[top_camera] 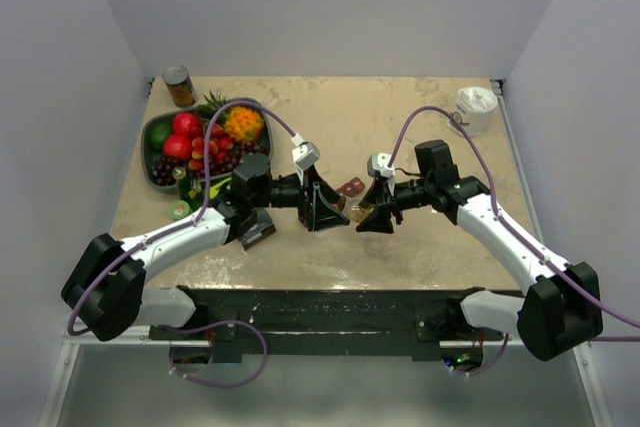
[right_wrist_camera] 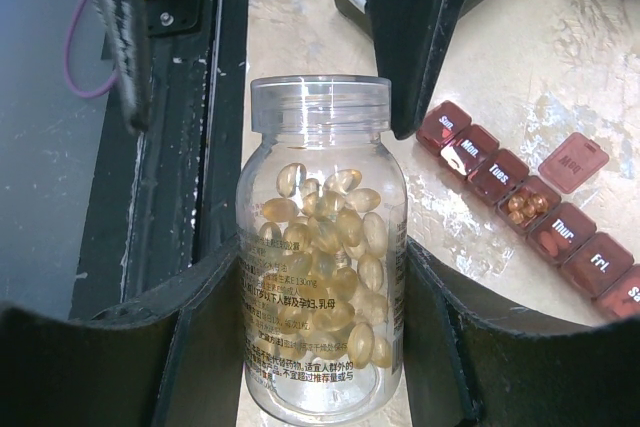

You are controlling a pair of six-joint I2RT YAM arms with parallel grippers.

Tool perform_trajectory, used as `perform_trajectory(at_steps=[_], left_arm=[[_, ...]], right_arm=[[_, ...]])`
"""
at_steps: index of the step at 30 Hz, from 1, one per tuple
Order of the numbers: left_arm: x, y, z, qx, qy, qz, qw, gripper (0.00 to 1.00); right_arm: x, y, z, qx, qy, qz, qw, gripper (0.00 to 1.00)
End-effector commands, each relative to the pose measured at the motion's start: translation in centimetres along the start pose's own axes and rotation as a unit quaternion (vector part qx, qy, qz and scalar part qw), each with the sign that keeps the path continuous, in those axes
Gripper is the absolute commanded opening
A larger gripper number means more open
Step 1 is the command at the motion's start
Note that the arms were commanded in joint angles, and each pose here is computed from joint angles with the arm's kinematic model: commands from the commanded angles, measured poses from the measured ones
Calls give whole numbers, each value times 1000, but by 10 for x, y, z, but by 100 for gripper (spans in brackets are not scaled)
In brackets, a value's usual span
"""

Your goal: Sort the pills into containers

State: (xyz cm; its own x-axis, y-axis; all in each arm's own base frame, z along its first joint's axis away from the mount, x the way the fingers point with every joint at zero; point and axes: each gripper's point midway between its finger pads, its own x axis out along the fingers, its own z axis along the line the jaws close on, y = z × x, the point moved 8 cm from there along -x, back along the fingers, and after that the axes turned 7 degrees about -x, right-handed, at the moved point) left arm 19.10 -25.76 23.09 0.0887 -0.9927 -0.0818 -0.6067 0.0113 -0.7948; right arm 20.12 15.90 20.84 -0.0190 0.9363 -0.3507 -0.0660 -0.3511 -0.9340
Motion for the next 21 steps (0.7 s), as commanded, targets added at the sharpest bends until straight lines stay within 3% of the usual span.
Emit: perform_trajectory(at_steps=[1, 7, 12, 15, 16, 17, 19, 21], left_arm=[[8, -19, -5, 28, 8, -19, 999, 81], [10, -20, -5, 30, 12, -23, 999, 65], [12, -21, -5, 28, 13, -19, 999, 44], [12, -21, -5, 29, 16, -18, 999, 20], [12, -21, -6, 29, 16, -18, 999, 5], [11, -22, -6, 31, 14, -20, 999, 0], [10, -22, -6, 34, 10, -18, 999, 0], [9, -21, -6, 33, 4, -13, 999, 0]], right_arm=[[0, -13, -2, -22, -8, -23, 999, 2], [0, -12, -1, -22, -7, -22, 999, 2], [0, -12, -2, -20, -6, -21, 1000, 2], [0, -11, -2, -19, -4, -20, 1000, 5], [0, -11, -3, -18, -3, -20, 1000, 6], [0, -11, -3, -17, -3, -20, 1000, 13], [0, -10, -3, -17, -1, -19, 1000, 24], [0, -10, -2, -17, -1, -18, 1000, 47]])
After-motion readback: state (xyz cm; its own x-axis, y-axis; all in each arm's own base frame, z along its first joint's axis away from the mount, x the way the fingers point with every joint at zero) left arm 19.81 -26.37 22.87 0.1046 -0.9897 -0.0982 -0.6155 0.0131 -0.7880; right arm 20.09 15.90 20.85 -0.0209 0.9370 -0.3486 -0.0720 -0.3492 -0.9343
